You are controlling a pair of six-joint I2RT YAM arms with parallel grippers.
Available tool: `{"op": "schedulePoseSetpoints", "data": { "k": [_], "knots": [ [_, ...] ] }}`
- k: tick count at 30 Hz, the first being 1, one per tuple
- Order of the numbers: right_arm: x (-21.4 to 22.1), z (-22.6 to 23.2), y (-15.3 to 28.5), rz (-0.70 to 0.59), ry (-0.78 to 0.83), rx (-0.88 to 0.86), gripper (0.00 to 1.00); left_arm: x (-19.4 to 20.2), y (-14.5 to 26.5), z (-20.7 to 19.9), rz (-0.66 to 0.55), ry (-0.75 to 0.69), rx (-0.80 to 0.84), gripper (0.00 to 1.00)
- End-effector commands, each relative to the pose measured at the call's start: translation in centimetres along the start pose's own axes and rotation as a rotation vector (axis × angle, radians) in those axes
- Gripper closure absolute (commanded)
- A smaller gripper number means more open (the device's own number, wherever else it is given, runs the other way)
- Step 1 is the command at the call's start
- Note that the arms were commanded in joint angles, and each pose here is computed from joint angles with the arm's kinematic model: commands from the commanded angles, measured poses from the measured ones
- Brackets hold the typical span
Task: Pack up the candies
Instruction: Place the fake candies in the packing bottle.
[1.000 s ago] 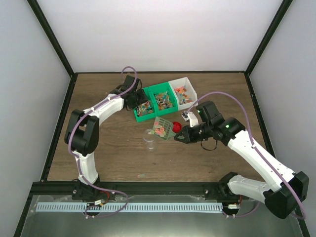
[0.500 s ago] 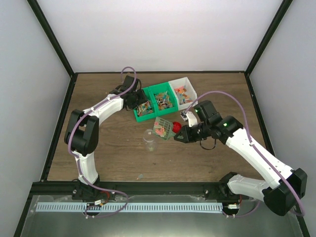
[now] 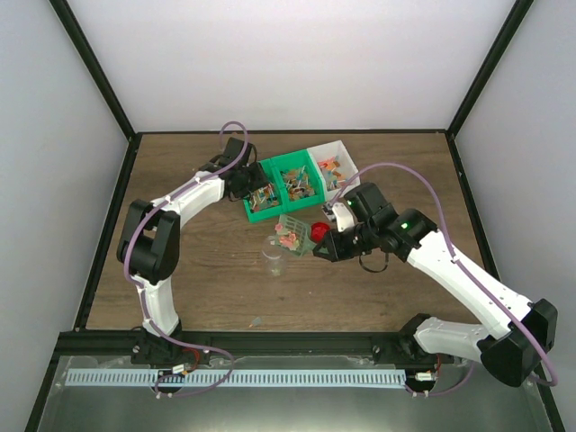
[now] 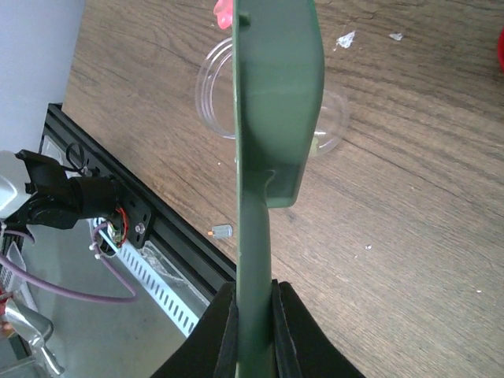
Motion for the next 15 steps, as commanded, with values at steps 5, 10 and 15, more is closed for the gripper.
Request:
{"op": "schedulePoseSetpoints", "data": {
  "k": [5,10,15],
  "knots": [
    [-1.02,0.93,1.64,-0.062,0.024,0.037,0.99,-0.57,0.91,-0.34,-0.020,0.001,0.031,0.48],
    [-0.80,0.94,1.47,-0.058,0.018,0.019,0.99,-0.39,0.88,-0.18,-0.017,0.004,0.029,0.48],
    [-0.90,1.17,1.82,-0.062,0.026,0.019,0.99,-0.21,0.84,-0.02,-0.012,0.006,0.029,0.48]
  ]
}}
Point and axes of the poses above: each gripper's point midway between its finger pads, its own y axis back along the fingers, its own z axis along the line the jaws close on, x = y × z, the point moved 6 cm from there along y, back along the fingers, and after that the axes turned 1 degree about -y, right-handed, at the moved point
